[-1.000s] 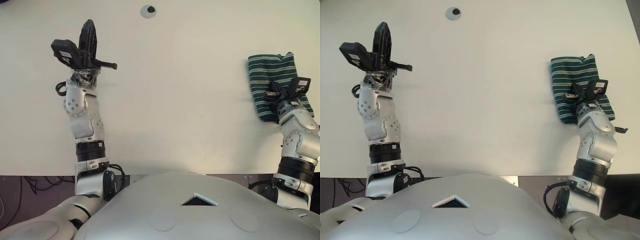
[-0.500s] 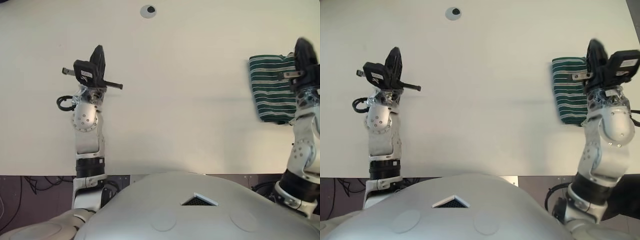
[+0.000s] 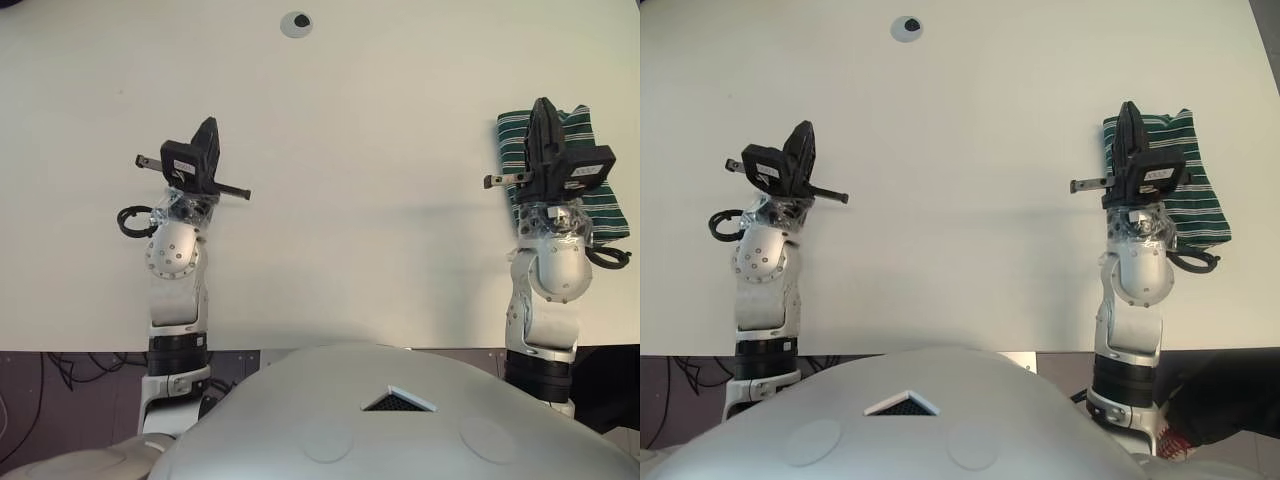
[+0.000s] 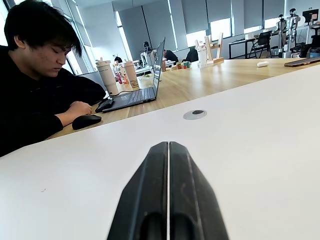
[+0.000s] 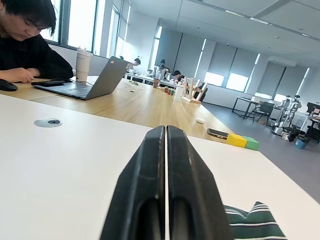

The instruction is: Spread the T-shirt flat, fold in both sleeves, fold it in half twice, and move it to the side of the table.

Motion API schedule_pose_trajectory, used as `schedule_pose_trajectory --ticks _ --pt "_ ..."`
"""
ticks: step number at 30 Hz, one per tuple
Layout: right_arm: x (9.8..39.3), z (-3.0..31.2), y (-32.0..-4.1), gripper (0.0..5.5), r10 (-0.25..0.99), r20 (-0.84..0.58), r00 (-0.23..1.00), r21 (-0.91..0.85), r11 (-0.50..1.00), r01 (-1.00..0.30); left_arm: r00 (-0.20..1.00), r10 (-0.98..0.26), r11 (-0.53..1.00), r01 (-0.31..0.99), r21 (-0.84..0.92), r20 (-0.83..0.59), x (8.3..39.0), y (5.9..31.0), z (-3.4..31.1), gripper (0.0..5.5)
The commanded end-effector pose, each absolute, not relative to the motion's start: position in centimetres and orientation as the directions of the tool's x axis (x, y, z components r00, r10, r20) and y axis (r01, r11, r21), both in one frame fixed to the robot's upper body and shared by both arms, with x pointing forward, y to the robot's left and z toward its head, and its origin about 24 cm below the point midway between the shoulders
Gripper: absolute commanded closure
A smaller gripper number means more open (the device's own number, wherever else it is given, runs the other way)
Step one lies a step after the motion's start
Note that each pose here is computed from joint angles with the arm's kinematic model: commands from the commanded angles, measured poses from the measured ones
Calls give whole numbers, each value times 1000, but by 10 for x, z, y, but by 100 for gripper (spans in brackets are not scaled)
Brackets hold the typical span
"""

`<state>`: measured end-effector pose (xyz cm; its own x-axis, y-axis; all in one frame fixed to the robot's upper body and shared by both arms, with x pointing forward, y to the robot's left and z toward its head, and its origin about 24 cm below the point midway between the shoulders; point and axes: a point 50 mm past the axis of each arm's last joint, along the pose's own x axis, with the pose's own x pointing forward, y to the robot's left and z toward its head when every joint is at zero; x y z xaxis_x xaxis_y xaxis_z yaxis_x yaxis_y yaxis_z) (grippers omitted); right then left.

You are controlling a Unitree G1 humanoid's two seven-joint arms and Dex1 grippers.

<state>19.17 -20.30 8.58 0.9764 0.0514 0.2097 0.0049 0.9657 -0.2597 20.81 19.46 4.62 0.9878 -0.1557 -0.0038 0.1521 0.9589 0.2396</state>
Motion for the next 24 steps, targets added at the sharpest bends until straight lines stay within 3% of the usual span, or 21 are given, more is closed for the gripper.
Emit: schedule_pose_trajectory --ticks 1,12,24 --pt "184 91 -205 545 49 209 977 -322 946 21 988 -155 950 156 271 -25 205 197 50 550" --pt "170 92 -206 545 -2 168 986 -353 934 62 984 -174 938 178 296 -41 200 197 58 550" --pt "117 121 -200 545 -58 110 992 -374 922 96 982 -178 933 189 308 -61 169 208 90 550"
